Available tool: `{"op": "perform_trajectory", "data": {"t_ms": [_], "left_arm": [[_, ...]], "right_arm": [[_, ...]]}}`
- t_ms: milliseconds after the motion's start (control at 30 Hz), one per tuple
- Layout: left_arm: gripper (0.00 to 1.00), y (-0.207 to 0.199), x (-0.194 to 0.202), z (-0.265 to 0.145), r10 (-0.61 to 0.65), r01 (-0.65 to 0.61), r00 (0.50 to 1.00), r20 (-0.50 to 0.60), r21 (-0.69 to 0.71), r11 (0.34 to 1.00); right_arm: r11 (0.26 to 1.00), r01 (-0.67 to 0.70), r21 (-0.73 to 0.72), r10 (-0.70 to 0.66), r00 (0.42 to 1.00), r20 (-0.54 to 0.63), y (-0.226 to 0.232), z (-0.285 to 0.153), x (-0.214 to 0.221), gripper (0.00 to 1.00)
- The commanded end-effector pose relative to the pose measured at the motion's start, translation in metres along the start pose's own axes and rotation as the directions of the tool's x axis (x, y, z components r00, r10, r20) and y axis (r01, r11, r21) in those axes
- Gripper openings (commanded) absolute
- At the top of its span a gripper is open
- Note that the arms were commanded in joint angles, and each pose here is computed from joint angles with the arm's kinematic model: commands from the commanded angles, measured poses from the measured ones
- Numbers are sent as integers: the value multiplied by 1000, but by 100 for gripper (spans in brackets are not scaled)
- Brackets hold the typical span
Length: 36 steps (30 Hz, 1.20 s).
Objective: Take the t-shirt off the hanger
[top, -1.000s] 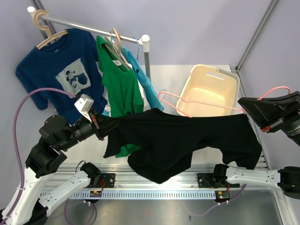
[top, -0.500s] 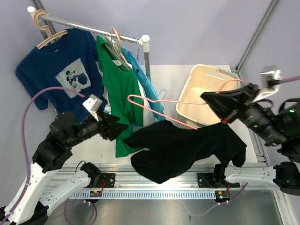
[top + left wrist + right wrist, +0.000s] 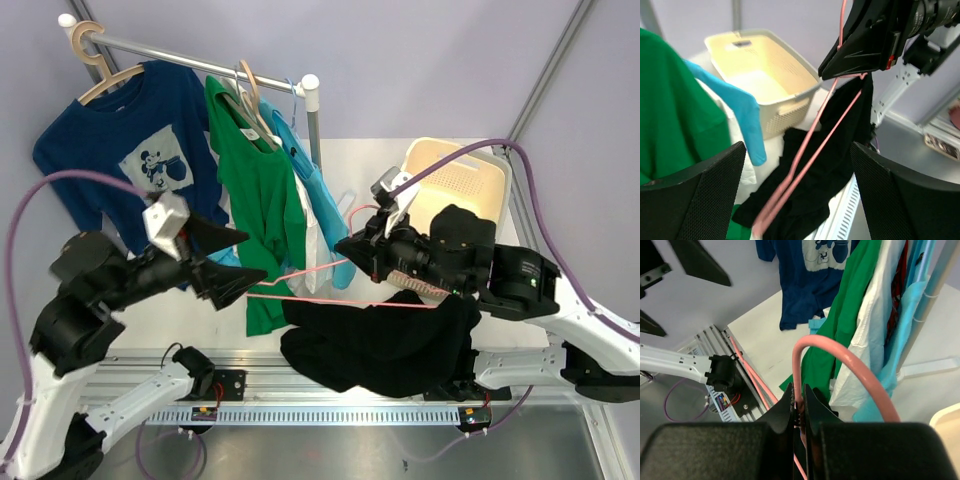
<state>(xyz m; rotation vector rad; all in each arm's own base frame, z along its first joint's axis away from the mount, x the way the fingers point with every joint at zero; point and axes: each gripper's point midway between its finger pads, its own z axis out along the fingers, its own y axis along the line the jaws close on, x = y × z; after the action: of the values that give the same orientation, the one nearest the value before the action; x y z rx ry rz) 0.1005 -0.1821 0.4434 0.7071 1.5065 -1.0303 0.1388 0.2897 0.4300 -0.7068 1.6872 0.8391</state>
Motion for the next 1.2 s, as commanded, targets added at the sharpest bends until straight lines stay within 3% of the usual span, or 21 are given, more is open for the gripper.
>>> {"op": "perform_trajectory", "data": {"t_ms": [0, 233, 400, 433, 567, 667, 800, 867, 900, 1033, 1067, 1100, 1133, 1167], "left_arm": [[85, -1, 18, 30, -16, 31, 992, -125, 112, 993], [84, -5, 35, 57, -18, 58, 982, -186, 213, 975], [78, -7, 56, 73, 1, 62, 968, -251, 244, 968], [74, -7, 57, 73, 6, 59, 968, -252, 248, 967], [32, -8, 59, 72, 4, 59, 970, -243, 252, 966], [26, -10, 59, 72, -10, 76, 969, -246, 261, 962], [0, -9, 64, 75, -26, 95, 965, -261, 257, 962], [0, -8, 64, 76, -47, 113, 964, -260, 242, 964], [0, -7, 62, 76, -53, 114, 966, -252, 232, 966], [0, -1, 51, 73, -76, 113, 974, -212, 167, 979], [0, 4, 49, 74, -90, 118, 975, -203, 132, 984], [0, 5, 46, 73, -94, 118, 977, -194, 119, 986], [0, 6, 45, 71, -101, 123, 977, -188, 107, 987], [0, 6, 45, 71, -106, 126, 977, -186, 100, 987]], "right_arm": [[997, 11, -78, -7, 999, 54, 16, 5, -13, 0], [992, 6, -122, 4, 996, 84, 31, 35, -15, 0], [989, -2, -146, 18, 994, 108, 40, 49, -23, 0], [989, -2, -149, 18, 994, 108, 40, 50, -22, 0], [989, 9, -149, 5, 995, 95, 40, 52, -17, 0], [990, 13, -144, 1, 996, 94, 39, 51, -14, 0], [989, 10, -146, 5, 995, 103, 38, 48, -17, 0], [991, 12, -133, 2, 995, 103, 36, 49, -17, 0], [992, 15, -128, -2, 994, 108, 35, 48, -20, 3], [996, 7, -86, 1, 995, 96, 28, 48, -18, 41], [997, -1, -77, 9, 995, 102, 26, 45, -19, 62], [998, -19, -61, 25, 995, 101, 23, 44, -18, 70], [999, -31, -31, 35, 993, 115, 16, 38, -22, 89], [999, -38, -20, 40, 992, 119, 13, 35, -23, 89]]}}
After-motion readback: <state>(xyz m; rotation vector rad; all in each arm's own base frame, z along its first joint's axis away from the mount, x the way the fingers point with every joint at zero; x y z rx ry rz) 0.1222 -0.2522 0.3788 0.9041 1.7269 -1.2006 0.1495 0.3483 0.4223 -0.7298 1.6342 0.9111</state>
